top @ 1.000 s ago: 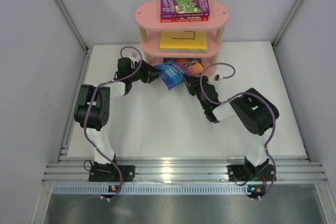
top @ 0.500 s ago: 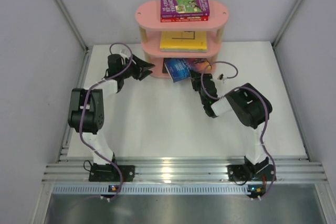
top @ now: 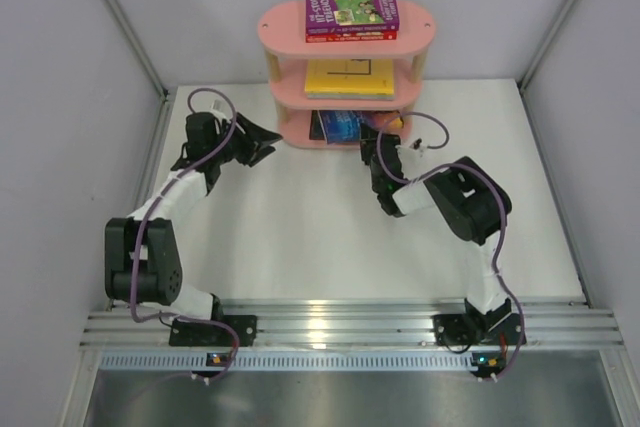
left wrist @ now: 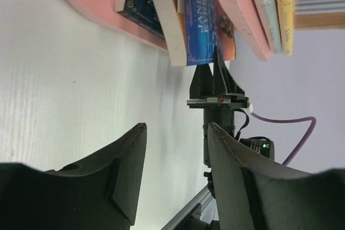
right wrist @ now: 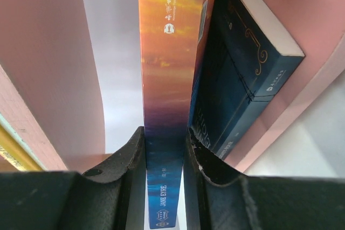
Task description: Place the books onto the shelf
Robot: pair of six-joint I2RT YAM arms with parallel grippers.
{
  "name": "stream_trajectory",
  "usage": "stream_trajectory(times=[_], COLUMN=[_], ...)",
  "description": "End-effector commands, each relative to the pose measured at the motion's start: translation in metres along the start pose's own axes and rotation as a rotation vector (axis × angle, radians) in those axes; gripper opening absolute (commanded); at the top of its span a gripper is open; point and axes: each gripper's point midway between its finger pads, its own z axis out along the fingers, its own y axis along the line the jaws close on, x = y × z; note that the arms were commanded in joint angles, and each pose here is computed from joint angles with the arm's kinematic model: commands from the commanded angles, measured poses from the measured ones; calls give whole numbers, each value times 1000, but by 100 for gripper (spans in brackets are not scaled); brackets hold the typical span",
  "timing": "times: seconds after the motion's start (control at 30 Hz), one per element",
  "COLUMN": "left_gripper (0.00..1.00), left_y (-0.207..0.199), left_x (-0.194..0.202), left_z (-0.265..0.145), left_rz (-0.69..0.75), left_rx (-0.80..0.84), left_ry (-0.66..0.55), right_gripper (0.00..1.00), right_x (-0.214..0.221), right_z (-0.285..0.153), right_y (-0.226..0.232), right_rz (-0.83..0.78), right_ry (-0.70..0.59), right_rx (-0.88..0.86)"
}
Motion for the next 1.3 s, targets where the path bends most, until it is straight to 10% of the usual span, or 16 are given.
stream_trajectory(times=[0.0,1.27], left_gripper=[54,54], left_y=[17,40], left_x=[0,37], left_z=[-22,-61], left_rz=[13,53], left_rx=[-72,-111], left_ry=[-34,-33], right_gripper=[0,0], right_x=[3,50], right_z=[6,34], right_y=[66,29], right_rz=[149,118], right_ry=[-73,-233], right_rx=[-151,93])
